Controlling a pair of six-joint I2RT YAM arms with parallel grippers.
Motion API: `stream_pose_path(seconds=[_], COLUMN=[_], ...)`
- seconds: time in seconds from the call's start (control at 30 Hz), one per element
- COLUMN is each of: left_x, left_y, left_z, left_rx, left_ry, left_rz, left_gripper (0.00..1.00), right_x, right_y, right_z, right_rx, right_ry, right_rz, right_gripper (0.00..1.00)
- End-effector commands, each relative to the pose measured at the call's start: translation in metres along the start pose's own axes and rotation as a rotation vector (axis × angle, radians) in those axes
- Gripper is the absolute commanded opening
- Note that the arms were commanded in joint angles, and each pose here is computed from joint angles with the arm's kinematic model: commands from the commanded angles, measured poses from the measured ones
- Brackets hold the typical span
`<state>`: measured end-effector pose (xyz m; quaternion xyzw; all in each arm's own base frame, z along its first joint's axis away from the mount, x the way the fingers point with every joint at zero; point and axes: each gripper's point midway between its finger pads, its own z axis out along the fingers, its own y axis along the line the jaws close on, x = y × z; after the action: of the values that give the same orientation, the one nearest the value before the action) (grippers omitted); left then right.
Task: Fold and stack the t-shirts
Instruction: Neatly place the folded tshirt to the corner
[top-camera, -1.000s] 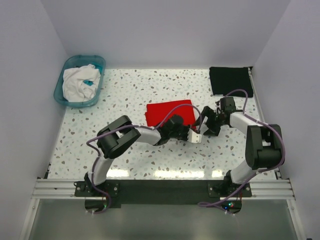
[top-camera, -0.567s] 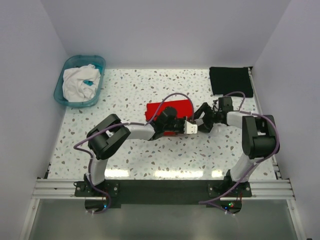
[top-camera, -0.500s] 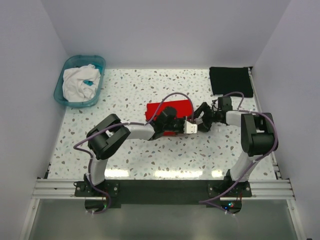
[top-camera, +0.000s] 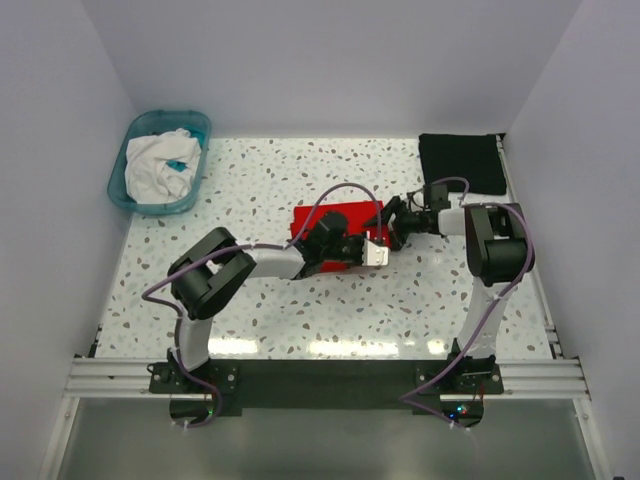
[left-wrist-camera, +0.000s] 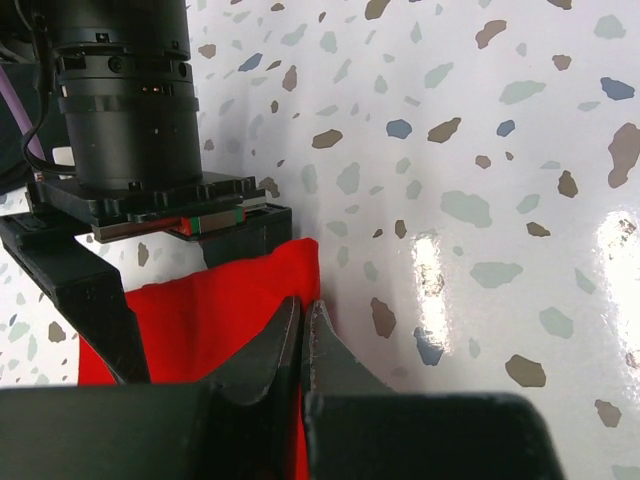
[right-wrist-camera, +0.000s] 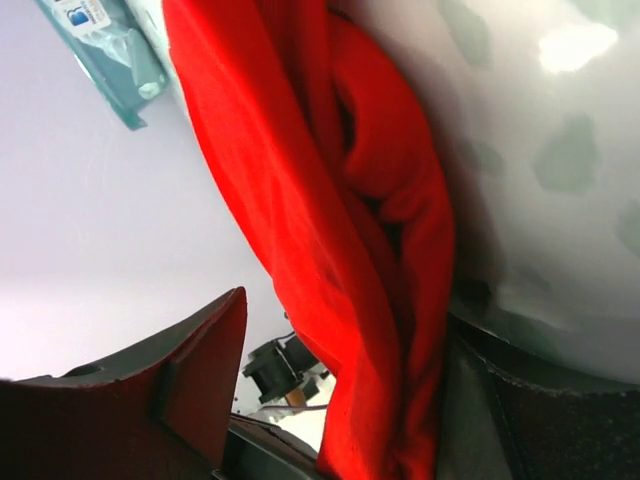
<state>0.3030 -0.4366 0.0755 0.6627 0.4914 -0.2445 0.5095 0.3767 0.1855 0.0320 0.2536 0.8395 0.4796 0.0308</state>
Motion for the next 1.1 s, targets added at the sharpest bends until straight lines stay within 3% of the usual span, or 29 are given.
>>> stream_pose_path(seconds=[0.0,0.17,0.23,0.27,0.3,0.4,0.43,0.5,0.73,0.83,0.87,1.07], left_x=[-0.033,-0.033,-0.031,-0.03,-0.03,-0.029,-0.029,-0.03,-0.029,-0.018,-0.013,0.005], left_y=[0.024,0.024,0.024,0.023,0.024,0.028,0.03,0.034,0.04,0.035,0.031,0.032], left_z=[-0.012,-0.012,-0.013,-0.013,-0.013,-0.017,-0.018,-0.028,-0.072,-0.09,-0.096,-0.12], left_rx=[-0.046,-0.033,-0.033,-0.031,-0.032,-0.038,-0.042,-0.046,-0.008,0.017,0.026,0.006], left_ry=[-0.092,-0.099,-0.094,-0.092,-0.092,-0.074,-0.07,-0.049,0.056,0.143,0.173,0.262], left_rz=[0.054,0.056,0.048,0.045,0.04,0.018,0.01,-0.038,-0.305,-0.4,-0.436,-0.535], left_gripper=[0.0,0.0,0.0,0.0,0.0,0.22,0.39,0.54,0.75,0.78,0.98,1.0], right_x=[0.0,-0.002,-0.005,-0.006,-0.008,-0.014,-0.011,-0.019,-0.065,-0.084,-0.095,-0.15], right_y=[-0.058,-0.069,-0.071,-0.071,-0.07,-0.059,-0.061,-0.048,-0.022,-0.007,0.006,0.039], right_z=[0.022,0.028,0.031,0.031,0.031,0.028,0.023,0.012,-0.028,-0.039,-0.043,-0.065], right_rx=[0.158,0.182,0.195,0.199,0.2,0.222,0.252,0.297,0.49,0.543,0.543,0.644], right_ry=[-0.012,0.017,0.025,0.027,0.027,0.032,0.053,0.039,-0.022,-0.027,-0.052,-0.152], right_rz=[0.099,0.103,0.088,0.081,0.072,-0.012,-0.042,-0.108,-0.51,-0.628,-0.678,-0.884], right_gripper=[0.67,0.63,0.53,0.47,0.32,0.0,0.0,0.0,0.0,0.0,0.0,0.0])
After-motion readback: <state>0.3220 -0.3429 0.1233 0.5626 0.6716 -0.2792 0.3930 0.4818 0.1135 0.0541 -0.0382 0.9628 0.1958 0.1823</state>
